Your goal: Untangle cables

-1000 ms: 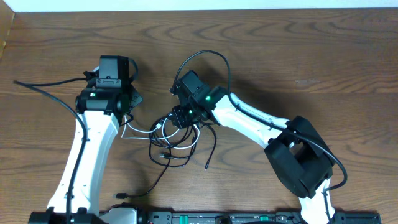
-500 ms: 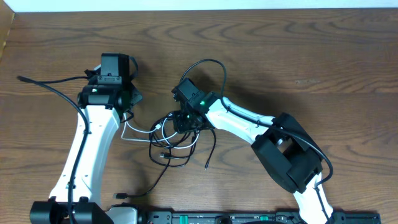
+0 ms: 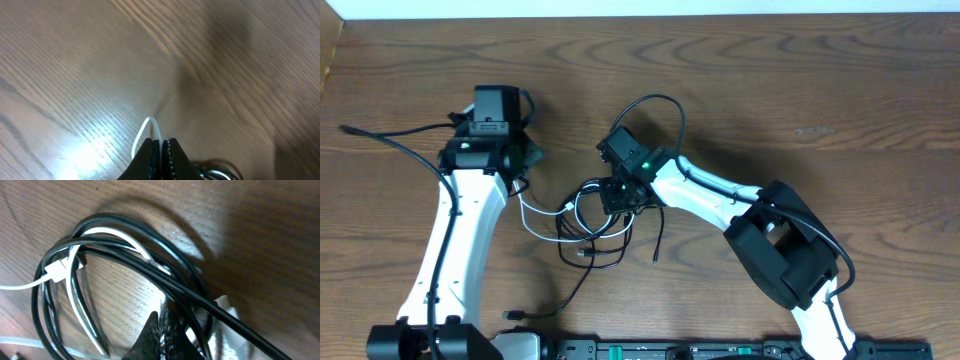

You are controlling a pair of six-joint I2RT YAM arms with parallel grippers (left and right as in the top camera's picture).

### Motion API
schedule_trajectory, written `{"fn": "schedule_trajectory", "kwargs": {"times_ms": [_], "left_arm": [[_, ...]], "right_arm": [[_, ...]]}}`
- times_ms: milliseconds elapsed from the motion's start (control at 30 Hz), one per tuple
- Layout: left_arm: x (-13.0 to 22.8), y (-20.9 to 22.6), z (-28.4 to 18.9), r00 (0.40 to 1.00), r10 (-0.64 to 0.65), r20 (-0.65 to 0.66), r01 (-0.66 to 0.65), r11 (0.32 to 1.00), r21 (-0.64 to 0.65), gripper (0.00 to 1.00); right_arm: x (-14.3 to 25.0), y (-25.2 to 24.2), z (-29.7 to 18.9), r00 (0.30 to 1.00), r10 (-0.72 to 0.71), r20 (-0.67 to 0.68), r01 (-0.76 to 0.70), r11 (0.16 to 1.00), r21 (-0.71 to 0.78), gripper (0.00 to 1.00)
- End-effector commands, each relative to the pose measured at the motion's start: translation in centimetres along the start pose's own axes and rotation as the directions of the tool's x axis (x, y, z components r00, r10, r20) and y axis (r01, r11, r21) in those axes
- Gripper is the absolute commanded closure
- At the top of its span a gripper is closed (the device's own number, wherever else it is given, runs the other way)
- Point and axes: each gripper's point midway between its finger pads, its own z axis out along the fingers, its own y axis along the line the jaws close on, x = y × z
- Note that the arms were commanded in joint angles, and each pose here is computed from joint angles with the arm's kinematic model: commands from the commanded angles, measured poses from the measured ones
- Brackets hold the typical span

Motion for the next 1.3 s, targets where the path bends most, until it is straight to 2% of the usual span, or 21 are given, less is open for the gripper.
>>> {"fn": "schedule_trajectory", "kwargs": {"times_ms": [0,67,133,200,233,300,333,467,567,633,667,867,1000,1133,1267], "left_arm": [[-2.0,0.9,-1.9,0.997,-0.044,0.058,0.042,0.998,0.038,0.92],[-2.4,0.5,-3.1,0.996,-0.076,0.056,0.069,0.991,0.115,0.87],[-2.6,-0.1,-4.3,0.994,-0.099,0.047,0.088,0.976,0.198,0.75],[-2.6,-0.5,-5.5,0.993,-0.115,0.034,0.102,0.958,0.268,0.71],[-2.6,-0.8,-6.0,0.993,-0.119,0.026,0.106,0.949,0.297,0.69],[-2.2,-1.3,-6.6,0.993,-0.115,0.006,0.106,0.935,0.339,0.56],[-2.0,-1.5,-6.7,0.994,-0.111,-0.004,0.105,0.93,0.351,0.55],[-1.3,-1.3,-6.2,0.994,-0.1,-0.04,0.108,0.936,0.336,0.54],[-0.7,-1.2,-5.4,0.993,-0.091,-0.069,0.109,0.943,0.314,0.54],[-0.5,-1.2,-4.8,0.992,-0.088,-0.088,0.111,0.947,0.301,0.54],[-0.3,-1.2,-4.5,0.991,-0.086,-0.098,0.112,0.949,0.293,0.54],[1.0,-0.9,-2.2,0.981,-0.074,-0.178,0.115,0.966,0.234,0.51],[1.8,-0.6,-0.5,0.972,-0.069,-0.224,0.113,0.975,0.19,0.51],[2.6,-0.5,1.1,0.962,-0.065,-0.266,0.11,0.982,0.155,0.51],[2.9,-0.5,2.0,0.959,-0.032,-0.283,0.077,0.986,0.148,0.51]], "right_arm": [[-1.8,-0.9,-2.1,0.996,-0.067,0.051,0.067,0.998,0.003,0.99],[-2.6,-0.6,-3.5,0.992,-0.091,0.084,0.092,0.996,-0.008,0.99],[-3.3,-0.1,-5.0,0.985,-0.127,0.116,0.13,0.991,-0.024,0.99],[-3.9,0.5,-6.6,0.976,-0.156,0.149,0.163,0.986,-0.039,0.99],[-4.2,0.8,-7.5,0.971,-0.168,0.168,0.177,0.983,-0.043,0.99],[-4.8,1.6,-9.3,0.96,-0.188,0.208,0.202,0.978,-0.052,0.99],[-5.0,1.9,-10.2,0.955,-0.19,0.227,0.207,0.977,-0.057,0.99],[-5.6,2.8,-13.0,0.941,-0.195,0.277,0.226,0.97,-0.086,0.99],[-5.4,2.8,-13.7,0.949,-0.166,0.266,0.204,0.971,-0.122,0.98],[-4.7,2.8,-13.2,0.964,-0.142,0.224,0.179,0.972,-0.155,0.75],[-4.3,2.6,-12.8,0.971,-0.129,0.201,0.162,0.974,-0.159,0.72],[-1.9,0.8,-8.6,0.999,-0.019,0.043,0.024,0.992,-0.127,0.73],[-0.6,1.5,-5.4,0.999,-0.024,-0.038,0.017,0.982,-0.186,0.73],[0.1,0.6,-2.9,0.995,0.03,-0.095,-0.046,0.983,-0.177,0.74],[0.2,0.2,-1.9,0.994,0.032,-0.107,-0.051,0.983,-0.179,0.71]]}}
